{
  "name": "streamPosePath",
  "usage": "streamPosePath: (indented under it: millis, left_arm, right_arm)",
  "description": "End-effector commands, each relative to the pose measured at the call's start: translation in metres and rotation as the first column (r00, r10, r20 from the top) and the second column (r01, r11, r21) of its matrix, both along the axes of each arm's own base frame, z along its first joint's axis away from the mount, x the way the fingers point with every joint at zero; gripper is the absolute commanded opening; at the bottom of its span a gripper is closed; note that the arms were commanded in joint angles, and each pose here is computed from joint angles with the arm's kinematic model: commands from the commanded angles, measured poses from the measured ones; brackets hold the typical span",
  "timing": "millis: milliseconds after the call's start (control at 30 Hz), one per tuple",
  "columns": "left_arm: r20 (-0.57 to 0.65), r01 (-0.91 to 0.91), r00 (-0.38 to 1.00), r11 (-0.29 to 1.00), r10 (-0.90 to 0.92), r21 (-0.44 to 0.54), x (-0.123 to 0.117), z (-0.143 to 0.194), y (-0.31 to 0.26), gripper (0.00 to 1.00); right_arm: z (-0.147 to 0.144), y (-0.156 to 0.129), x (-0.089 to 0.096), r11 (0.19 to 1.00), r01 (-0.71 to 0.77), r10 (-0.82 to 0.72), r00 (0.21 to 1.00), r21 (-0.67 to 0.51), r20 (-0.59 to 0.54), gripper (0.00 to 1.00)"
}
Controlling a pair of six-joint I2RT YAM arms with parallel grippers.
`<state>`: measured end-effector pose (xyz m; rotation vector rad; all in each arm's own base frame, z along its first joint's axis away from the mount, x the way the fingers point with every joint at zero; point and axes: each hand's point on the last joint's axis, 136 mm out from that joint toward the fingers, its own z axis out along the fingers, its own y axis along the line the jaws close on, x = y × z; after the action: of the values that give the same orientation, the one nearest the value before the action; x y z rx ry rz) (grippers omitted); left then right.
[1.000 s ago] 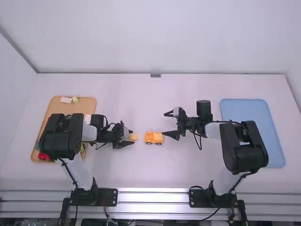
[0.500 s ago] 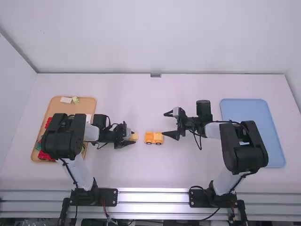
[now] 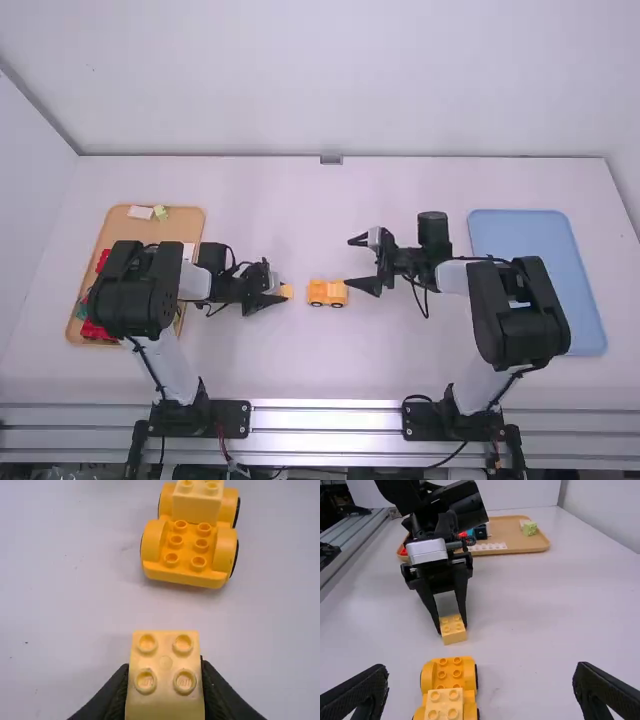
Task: Assemble lego blocks to make yellow taxi
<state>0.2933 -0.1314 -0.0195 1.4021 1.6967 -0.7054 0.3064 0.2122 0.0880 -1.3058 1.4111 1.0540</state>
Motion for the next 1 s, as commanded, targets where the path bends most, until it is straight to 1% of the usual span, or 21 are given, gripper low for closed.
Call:
streamPosePath:
  millis: [0,33,100,167,200,233,300,367,400,433,467,533,633,733,800,867,933,967]
  left_arm:
    - [0.017,0.013,1.0,1.0,-0.012,-0.026,0.003,0.011,-0.003,0.26]
    - [0.028,0.024,0.999,0.998,-0.022,-0.05,0.004,0.019,-0.006,0.25]
    - [0.064,0.054,0.997,0.992,-0.047,-0.114,0.006,0.046,-0.011,0.24]
    - [0.088,0.076,0.994,0.988,-0.065,-0.133,0.008,0.061,-0.016,0.23]
    - [0.095,0.089,0.993,0.986,-0.076,-0.138,0.008,0.068,-0.02,0.26]
    - [0.091,0.096,0.992,0.985,-0.084,-0.146,0.009,0.073,-0.024,0.25]
    - [0.048,0.098,0.995,0.982,-0.091,-0.161,0.011,0.08,-0.036,0.21]
    - [0.022,0.1,0.995,0.984,-0.098,-0.147,0.011,0.079,-0.045,0.2]
    - [0.016,0.111,0.994,0.988,-0.11,-0.106,0.01,0.074,-0.054,0.19]
    - [0.02,0.123,0.992,0.989,-0.122,-0.084,0.009,0.072,-0.06,0.19]
    - [0.023,0.129,0.992,0.989,-0.128,-0.071,0.008,0.07,-0.062,0.19]
    - [0.042,0.167,0.985,0.985,-0.165,-0.044,0.003,0.068,-0.074,0.19]
    - [0.054,0.188,0.981,0.982,-0.186,-0.029,0.0,0.067,-0.078,0.19]
    - [0.041,0.174,0.984,0.984,-0.173,-0.032,0.002,0.066,-0.075,0.19]
    - [0.039,0.176,0.984,0.984,-0.175,-0.032,0.001,0.065,-0.076,0.19]
    - [0.038,0.173,0.984,0.984,-0.172,-0.032,0.002,0.064,-0.075,0.19]
    - [0.035,0.178,0.984,0.983,-0.177,-0.032,0.0,0.064,-0.076,0.19]
    - [0.036,0.18,0.983,0.983,-0.179,-0.031,0.0,0.063,-0.077,0.19]
  right_arm:
    - [0.012,0.001,0.0,0.999,-0.012,0.013,1.0,0.037,-0.015,0.98]
    - [0.014,-0.001,0.001,0.999,-0.009,0.01,1.0,0.045,-0.018,0.99]
    - [0.015,-0.005,0.004,0.999,0.003,-0.001,1.0,0.051,-0.03,0.98]
    - [0.012,-0.008,0.004,0.999,0.014,-0.013,0.999,0.041,-0.039,0.99]
    - [0.008,-0.01,0.004,0.999,0.022,-0.021,0.999,0.027,-0.041,0.98]
    - [0.0,-0.011,0.003,0.999,0.034,-0.034,0.998,-0.004,-0.047,0.98]
    - [-0.023,-0.01,-0.006,0.997,0.019,-0.022,0.999,-0.071,-0.044,0.99]
    - [-0.036,-0.004,-0.015,0.996,-0.027,0.025,0.999,-0.082,-0.03,0.99]
    - [-0.049,0.007,-0.023,0.994,-0.079,0.078,0.997,-0.071,-0.02,0.98]
    - [-0.057,0.012,-0.026,0.993,-0.096,0.094,0.995,-0.069,-0.025,0.99]
    - [-0.061,0.015,-0.027,0.993,-0.101,0.099,0.994,-0.068,-0.035,0.98]
    - [-0.075,0.024,-0.028,0.993,-0.098,0.09,0.99,-0.07,-0.105,0.99]
    - [-0.082,0.027,-0.029,0.994,-0.103,0.096,0.986,-0.04,-0.139,0.99]
    - [-0.073,0.024,-0.028,0.994,-0.111,0.109,0.985,-0.005,-0.131,0.99]
    - [-0.069,0.024,-0.028,0.994,-0.108,0.106,0.986,-0.011,-0.126,0.98]
    - [-0.071,0.025,-0.029,0.995,-0.086,0.079,0.99,-0.055,-0.115,0.99]
    - [-0.082,0.026,-0.03,0.987,-0.021,0.006,0.996,-0.158,-0.094,0.99]
    - [-0.083,0.027,-0.031,0.985,-0.005,-0.009,0.997,-0.173,-0.078,0.98]
